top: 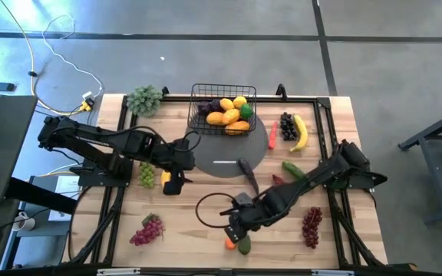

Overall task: Build produce basket
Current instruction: Put the lime into the black wire basket

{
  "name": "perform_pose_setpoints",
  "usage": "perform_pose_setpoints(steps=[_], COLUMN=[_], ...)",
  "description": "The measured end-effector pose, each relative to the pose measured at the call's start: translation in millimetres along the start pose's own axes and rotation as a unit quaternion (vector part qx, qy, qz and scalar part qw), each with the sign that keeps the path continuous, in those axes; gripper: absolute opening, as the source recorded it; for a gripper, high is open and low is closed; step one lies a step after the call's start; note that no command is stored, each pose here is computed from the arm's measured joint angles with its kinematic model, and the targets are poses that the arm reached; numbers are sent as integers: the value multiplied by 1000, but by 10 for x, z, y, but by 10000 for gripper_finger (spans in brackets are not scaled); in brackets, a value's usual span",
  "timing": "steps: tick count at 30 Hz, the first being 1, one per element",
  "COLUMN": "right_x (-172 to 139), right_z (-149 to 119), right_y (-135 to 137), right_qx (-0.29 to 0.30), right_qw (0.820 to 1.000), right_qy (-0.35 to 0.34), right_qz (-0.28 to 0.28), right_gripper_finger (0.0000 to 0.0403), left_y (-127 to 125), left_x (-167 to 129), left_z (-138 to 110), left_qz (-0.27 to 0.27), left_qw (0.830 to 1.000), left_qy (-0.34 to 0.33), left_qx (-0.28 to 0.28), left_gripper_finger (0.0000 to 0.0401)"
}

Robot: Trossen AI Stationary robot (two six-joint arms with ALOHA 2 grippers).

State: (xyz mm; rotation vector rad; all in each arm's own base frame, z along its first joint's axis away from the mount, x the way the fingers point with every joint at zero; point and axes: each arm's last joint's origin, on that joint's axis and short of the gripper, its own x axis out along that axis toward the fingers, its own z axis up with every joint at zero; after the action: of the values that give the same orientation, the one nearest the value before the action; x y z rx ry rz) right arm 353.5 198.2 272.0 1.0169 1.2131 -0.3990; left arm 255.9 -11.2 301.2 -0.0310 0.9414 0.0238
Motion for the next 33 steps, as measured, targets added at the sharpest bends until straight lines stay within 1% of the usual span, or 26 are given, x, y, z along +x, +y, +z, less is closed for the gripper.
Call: perform_pose_setpoints(steps=[3, 5, 15, 21, 33], right_x=[77, 131, 495, 668, 870], right_z=[-62, -107, -269, -303, -309], right_y=[20, 23, -8, -38, -80], right_qx=[43, 62, 119, 141, 161], right_qw=[999, 998, 992, 987, 982], right_qy=[4, 6, 11, 9, -5], right_qz=[0, -5, -51, -73, -96], right_gripper_finger=[250, 250, 250, 250, 250], left_y=[1, 1, 1, 1, 1], left_x=[0, 0, 1, 1, 1], left_z=[0, 0, 2, 1, 1], left_qz=[2, 2, 2, 2, 2], left_qw=[1000, 1000, 1000, 1000, 1000], left_qy=[0, 0, -1, -1, -1], left_qx=[0, 0, 0, 0, 0], left_gripper_finger=[268, 268, 268, 268, 268])
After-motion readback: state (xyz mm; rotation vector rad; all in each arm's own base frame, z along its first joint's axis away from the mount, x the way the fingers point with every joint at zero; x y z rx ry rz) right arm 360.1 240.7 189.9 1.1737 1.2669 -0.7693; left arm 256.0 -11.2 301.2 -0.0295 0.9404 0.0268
